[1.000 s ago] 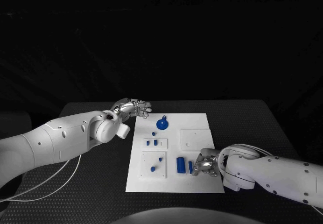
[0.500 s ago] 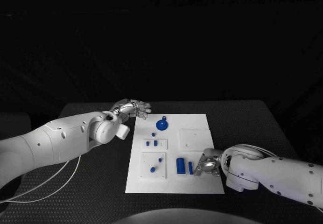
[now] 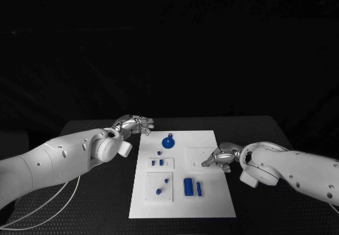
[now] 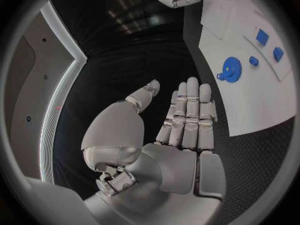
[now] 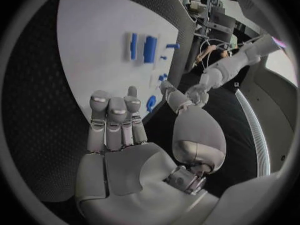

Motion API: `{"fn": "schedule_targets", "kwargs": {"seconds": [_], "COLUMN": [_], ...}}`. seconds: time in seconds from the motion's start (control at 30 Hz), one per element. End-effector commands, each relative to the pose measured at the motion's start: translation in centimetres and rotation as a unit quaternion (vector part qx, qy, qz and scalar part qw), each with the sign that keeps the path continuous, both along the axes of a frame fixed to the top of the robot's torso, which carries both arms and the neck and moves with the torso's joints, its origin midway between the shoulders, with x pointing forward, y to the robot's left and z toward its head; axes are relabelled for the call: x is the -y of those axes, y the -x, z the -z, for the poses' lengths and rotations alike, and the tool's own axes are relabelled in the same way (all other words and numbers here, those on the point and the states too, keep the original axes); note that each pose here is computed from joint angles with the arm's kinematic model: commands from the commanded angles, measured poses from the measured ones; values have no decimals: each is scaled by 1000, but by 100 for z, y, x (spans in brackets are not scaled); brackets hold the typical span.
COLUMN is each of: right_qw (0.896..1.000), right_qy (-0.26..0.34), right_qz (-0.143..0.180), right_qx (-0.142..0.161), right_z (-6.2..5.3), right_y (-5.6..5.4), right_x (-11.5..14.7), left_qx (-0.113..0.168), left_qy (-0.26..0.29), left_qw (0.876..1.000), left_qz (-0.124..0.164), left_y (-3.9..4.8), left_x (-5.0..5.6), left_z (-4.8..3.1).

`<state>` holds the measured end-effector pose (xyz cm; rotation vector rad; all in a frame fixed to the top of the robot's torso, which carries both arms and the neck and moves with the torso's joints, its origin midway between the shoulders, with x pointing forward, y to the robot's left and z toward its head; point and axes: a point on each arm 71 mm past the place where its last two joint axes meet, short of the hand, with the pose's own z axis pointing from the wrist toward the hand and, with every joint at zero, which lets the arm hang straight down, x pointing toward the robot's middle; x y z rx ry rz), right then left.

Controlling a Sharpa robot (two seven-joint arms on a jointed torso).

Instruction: Assemble the parts on the task board

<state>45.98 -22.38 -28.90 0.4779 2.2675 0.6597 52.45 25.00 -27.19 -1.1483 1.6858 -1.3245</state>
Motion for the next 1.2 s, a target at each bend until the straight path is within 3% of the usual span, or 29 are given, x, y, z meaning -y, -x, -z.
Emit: {"fn": "schedule_targets", "kwargs": {"seconds": [0.03, 0.17, 0.37, 0.5, 0.67, 0.7, 0.8, 1.03, 1.2], "right_qw": [984, 965, 938, 923, 919, 934, 932, 917, 896], "right_qy": [-158, -214, -275, -307, -317, -271, -274, -304, -341], "right_qz": [29, 92, 151, 177, 180, 183, 184, 194, 213], "right_qx": [71, 123, 148, 149, 152, 147, 149, 167, 188], "right_z": [-241, -429, -551, -563, -567, -533, -532, -531, -539], "right_y": [-349, -807, -1100, -1204, -1237, -1228, -1215, -1089, -877], "right_x": [37, 227, 337, 382, 385, 415, 400, 269, 100], "left_qx": [20, 41, 60, 79, 83, 67, 68, 77, 88], "left_qy": [9, 4, 7, 12, 15, 0, 1, 9, 18], "left_qw": [1000, 999, 996, 994, 993, 996, 995, 993, 990], "left_qz": [-10, -25, -58, -71, -78, -65, -67, -86, -112], "left_y": [-80, -214, -372, -440, -475, -456, -441, -299, -73], "left_x": [-42, -97, -168, -185, -166, -182, -166, -24, 165], "left_z": [-98, -201, -297, -384, -391, -363, -359, -328, -319]}}
